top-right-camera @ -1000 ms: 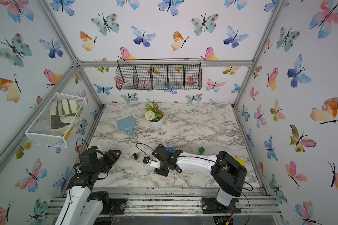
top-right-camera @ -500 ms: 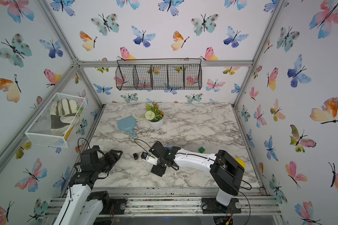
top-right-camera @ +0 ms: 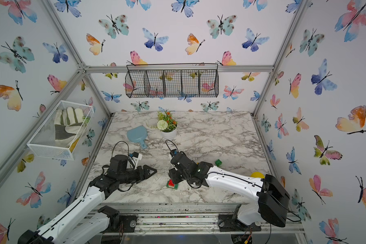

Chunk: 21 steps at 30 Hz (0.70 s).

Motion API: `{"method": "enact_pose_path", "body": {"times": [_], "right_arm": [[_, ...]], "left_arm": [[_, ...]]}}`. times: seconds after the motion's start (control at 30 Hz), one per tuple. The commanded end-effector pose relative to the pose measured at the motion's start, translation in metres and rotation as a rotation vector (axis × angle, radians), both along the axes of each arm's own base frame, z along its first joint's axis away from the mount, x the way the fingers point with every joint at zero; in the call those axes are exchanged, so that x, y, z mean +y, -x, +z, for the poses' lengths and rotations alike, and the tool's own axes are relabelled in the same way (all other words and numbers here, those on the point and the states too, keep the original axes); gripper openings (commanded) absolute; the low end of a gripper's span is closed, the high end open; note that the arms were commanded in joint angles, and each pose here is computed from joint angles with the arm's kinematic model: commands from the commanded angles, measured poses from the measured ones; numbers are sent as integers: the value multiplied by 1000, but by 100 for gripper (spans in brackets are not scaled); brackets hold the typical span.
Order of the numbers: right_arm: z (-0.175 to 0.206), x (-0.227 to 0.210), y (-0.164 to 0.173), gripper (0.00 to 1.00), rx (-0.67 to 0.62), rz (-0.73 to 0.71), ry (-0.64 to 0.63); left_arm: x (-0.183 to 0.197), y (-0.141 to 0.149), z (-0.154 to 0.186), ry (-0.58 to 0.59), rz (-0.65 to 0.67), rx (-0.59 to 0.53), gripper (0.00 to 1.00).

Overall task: Assemble the number 1 with lego
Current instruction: Assemble the lego brick with the lego brick.

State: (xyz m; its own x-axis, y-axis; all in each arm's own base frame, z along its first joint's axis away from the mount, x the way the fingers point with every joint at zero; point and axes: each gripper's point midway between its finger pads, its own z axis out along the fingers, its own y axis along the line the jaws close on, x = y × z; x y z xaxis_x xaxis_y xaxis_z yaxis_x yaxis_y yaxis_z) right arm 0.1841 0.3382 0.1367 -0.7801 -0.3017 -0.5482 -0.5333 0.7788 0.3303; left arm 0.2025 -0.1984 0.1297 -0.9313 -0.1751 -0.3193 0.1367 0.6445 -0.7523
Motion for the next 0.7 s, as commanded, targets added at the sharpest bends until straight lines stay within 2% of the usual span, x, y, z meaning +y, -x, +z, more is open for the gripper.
{"method": "enact_pose_path", "body": {"times": [0.0, 0.17, 0.33, 0.53, 0.67], "right_arm": [[-24, -3, 14, 44, 176, -130, -36], [-33, 5, 22, 41, 240, -110, -61], [-51, 3, 23, 37, 290, -128, -23], [-62, -8, 18, 35, 290, -189, 46], [-64, -7, 15, 35, 287, -197, 49]], "left_arm": [[-25, -1, -4, 3, -61, -14, 64], [-53, 5, -18, -5, -147, 28, 54], [-70, 16, -35, -21, -224, 80, 47], [-66, 17, -50, -62, -211, 116, 43], [-67, 16, -53, -68, -213, 120, 40]]}}
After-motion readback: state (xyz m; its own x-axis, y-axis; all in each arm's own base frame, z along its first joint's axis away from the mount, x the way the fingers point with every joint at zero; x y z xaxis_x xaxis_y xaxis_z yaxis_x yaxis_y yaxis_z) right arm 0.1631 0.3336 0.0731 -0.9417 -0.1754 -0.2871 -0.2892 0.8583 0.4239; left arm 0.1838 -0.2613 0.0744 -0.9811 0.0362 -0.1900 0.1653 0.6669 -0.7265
